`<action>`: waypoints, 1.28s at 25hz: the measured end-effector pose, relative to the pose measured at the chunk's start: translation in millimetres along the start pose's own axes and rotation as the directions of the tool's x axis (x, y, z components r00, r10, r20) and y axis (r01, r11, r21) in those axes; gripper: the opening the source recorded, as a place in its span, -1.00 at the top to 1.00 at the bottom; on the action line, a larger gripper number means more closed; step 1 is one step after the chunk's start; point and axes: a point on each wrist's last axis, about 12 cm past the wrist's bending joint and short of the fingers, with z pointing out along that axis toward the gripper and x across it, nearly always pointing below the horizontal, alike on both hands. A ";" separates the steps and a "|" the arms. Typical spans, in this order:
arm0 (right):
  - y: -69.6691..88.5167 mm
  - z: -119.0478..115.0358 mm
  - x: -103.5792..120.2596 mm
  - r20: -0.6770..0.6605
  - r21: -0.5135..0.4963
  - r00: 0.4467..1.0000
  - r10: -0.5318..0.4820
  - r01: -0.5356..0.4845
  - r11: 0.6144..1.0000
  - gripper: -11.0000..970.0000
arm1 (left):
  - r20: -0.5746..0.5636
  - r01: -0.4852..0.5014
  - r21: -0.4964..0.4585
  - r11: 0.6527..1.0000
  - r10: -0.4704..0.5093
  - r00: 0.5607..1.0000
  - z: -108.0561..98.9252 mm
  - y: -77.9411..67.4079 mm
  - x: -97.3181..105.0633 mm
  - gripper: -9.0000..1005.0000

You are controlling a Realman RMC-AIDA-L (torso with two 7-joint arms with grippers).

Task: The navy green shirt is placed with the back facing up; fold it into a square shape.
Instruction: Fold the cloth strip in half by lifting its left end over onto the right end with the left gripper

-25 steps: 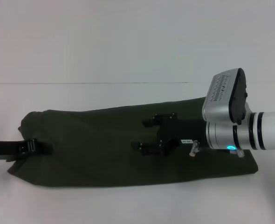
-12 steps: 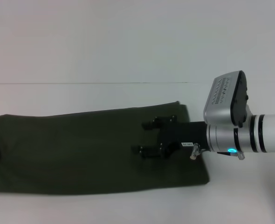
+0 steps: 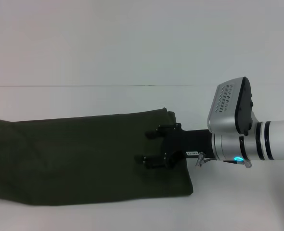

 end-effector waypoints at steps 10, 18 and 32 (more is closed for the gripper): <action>-4.3 -7.6 12.0 -0.015 0.054 1.000 0.016 -0.015 0.998 -0.65 | -0.059 0.012 0.312 0.950 0.007 0.998 -11.5 -71.9 -20.4 0.72; -4.5 -13.2 21.8 -0.024 0.080 0.999 0.035 -0.033 0.996 -0.65 | -0.107 0.020 0.495 0.868 0.038 0.994 22.3 -141.2 -17.9 0.72; -4.6 -16.7 28.3 -0.023 0.102 0.998 0.057 -0.054 0.993 -0.65 | -0.020 0.145 0.643 0.752 -0.172 0.985 105.5 -181.8 23.7 0.72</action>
